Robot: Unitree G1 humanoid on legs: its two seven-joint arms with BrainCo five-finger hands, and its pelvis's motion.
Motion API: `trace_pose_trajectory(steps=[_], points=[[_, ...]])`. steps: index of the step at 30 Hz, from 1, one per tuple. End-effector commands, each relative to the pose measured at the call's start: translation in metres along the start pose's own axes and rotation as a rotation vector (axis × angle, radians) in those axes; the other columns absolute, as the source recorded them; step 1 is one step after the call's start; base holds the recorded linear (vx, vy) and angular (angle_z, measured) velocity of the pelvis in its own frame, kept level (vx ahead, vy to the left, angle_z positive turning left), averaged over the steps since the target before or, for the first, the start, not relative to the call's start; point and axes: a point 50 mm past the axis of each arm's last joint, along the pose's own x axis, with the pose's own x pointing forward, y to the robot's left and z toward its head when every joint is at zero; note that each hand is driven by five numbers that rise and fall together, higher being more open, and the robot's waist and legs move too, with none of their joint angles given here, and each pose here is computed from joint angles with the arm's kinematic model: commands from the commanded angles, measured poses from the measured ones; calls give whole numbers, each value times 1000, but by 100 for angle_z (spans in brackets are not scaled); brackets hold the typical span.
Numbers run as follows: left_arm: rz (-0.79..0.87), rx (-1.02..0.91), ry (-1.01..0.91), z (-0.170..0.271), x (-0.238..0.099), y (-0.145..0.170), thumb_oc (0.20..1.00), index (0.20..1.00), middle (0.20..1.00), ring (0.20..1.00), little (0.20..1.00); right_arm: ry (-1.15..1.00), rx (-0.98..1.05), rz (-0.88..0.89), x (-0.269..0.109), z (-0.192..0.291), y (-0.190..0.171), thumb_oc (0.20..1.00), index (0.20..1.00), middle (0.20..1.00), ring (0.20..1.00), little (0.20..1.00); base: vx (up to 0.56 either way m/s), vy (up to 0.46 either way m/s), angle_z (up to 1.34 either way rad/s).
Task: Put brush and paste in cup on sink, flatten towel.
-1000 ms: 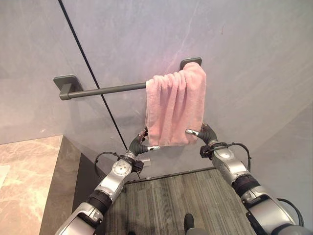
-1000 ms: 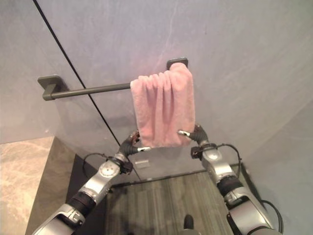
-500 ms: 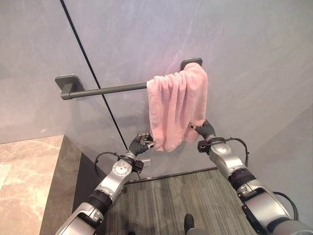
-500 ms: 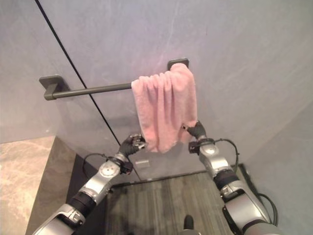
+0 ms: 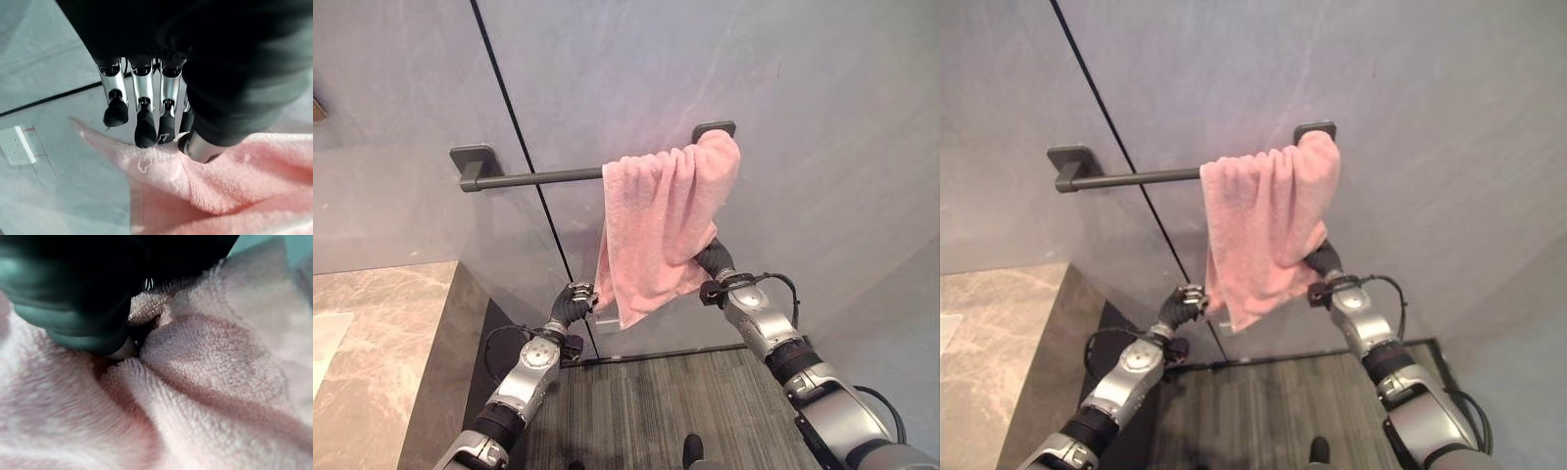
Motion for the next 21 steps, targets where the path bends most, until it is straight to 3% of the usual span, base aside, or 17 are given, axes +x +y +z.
trace_pose_trajectory(steps=[1,4,12,21], points=[[22,51,-147,38,9,21,200,200,200,200,200,-193,39,87,11,48,23,200,200,200,200,200,0,0,0],[47,46,-193,49,7,27,200,200,200,200,200,-271,47,132,7,66,32,200,200,200,200,200,0,0,0],[212,-29,-394,92,-3,58,200,200,200,200,200,-551,98,501,-33,127,89,200,200,200,200,200,-19,1,0],[237,-46,-390,91,-2,59,200,200,200,200,200,-481,82,517,-31,109,101,200,200,200,200,200,-4,0,0]])
